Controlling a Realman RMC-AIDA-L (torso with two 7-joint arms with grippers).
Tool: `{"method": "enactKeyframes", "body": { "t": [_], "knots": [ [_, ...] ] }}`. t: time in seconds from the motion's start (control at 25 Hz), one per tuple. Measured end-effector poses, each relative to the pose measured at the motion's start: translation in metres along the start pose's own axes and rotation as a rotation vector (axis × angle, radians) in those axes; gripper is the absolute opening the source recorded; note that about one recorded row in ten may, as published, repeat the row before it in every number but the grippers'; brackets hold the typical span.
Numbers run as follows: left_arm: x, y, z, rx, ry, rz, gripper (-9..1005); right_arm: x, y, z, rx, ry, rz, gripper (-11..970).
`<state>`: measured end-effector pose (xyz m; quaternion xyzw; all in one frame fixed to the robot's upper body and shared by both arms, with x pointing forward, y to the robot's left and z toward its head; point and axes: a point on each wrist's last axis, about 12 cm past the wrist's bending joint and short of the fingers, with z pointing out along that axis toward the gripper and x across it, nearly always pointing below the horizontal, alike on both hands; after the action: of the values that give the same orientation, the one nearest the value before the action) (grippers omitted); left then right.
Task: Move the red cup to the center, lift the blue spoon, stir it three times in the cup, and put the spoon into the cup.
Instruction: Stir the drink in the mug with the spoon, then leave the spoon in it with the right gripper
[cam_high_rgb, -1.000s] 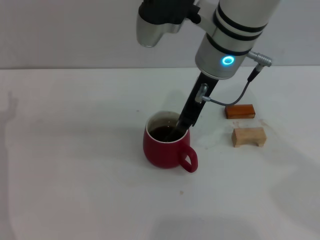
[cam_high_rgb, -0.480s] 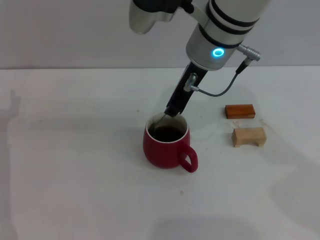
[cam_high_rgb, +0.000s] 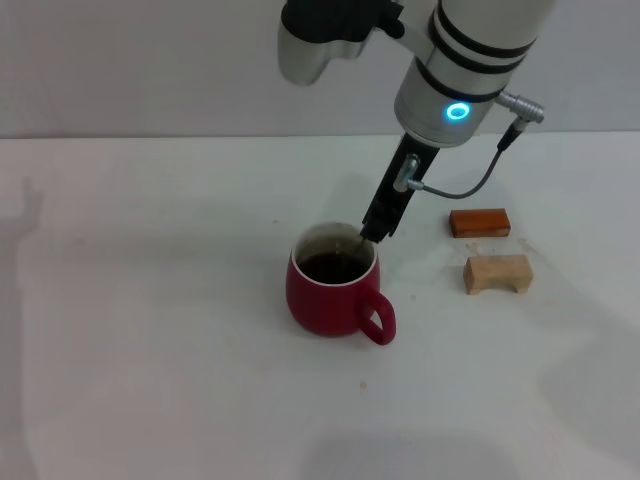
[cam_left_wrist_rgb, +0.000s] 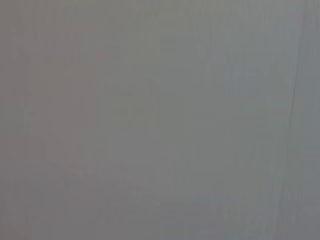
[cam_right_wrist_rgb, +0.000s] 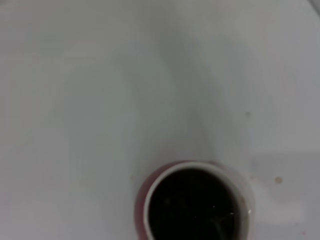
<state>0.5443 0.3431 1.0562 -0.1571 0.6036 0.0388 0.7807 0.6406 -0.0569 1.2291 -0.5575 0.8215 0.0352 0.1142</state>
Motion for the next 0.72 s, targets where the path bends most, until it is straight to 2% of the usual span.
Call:
{"method": "enactKeyframes", "body": {
  "t": [0.4, 0.72],
  "knots": [
    [-0.001, -0.001, 0.001, 0.0, -0.003, -0.001, 862, -0.01, 0.016, -0.001, -0.087, -0.04, -0.029, 197],
    [-0.001, -0.002, 0.002, 0.003, -0.005, -0.002, 862, -0.017, 0.005, -0.001, 0.015, -0.083, -0.008, 199]
  ]
}}
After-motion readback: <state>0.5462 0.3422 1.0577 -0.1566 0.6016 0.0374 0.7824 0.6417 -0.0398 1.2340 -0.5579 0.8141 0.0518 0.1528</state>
